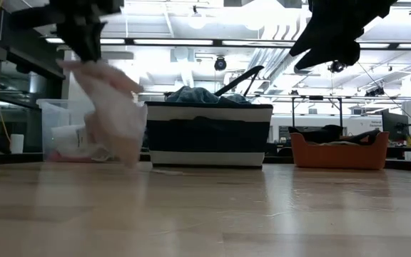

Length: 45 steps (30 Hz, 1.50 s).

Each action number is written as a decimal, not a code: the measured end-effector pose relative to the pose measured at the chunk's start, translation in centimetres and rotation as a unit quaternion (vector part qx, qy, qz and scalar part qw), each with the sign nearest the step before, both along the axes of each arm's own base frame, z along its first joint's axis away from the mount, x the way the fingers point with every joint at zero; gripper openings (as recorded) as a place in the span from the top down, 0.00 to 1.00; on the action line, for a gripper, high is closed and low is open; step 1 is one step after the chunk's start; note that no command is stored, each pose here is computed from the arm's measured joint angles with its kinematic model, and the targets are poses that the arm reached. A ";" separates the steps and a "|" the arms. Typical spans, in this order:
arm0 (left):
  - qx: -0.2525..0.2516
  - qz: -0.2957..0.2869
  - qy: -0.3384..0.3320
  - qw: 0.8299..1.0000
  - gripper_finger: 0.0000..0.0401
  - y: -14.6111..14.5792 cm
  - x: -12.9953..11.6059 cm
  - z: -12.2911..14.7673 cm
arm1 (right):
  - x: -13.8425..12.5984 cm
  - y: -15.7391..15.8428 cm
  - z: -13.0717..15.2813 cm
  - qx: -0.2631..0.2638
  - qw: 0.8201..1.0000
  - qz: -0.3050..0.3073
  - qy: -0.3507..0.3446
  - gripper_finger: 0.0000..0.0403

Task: Pick & Place Cloths
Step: Put the pink underwear into the transparent bin

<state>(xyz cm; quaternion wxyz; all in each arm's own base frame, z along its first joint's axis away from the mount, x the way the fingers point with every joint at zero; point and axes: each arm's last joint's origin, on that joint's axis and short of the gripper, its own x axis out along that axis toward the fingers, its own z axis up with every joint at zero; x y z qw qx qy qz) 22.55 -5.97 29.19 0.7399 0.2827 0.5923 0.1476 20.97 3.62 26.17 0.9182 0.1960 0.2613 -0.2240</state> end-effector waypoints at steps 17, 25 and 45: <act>0.205 0.180 -0.190 0.943 0.99 4.3 -3.0 5.5 | 0.0 0.0 0.0 0.000 1.000 0.000 -0.001 0.49; 0.290 0.281 -0.182 0.897 0.99 9.2 -3.7 6.2 | 0.0 0.0 0.0 0.000 1.000 0.000 -0.001 0.49; 0.418 0.449 -0.099 0.783 0.99 17.3 -7.2 6.8 | 0.0 0.0 0.0 -0.003 1.000 0.002 0.000 0.49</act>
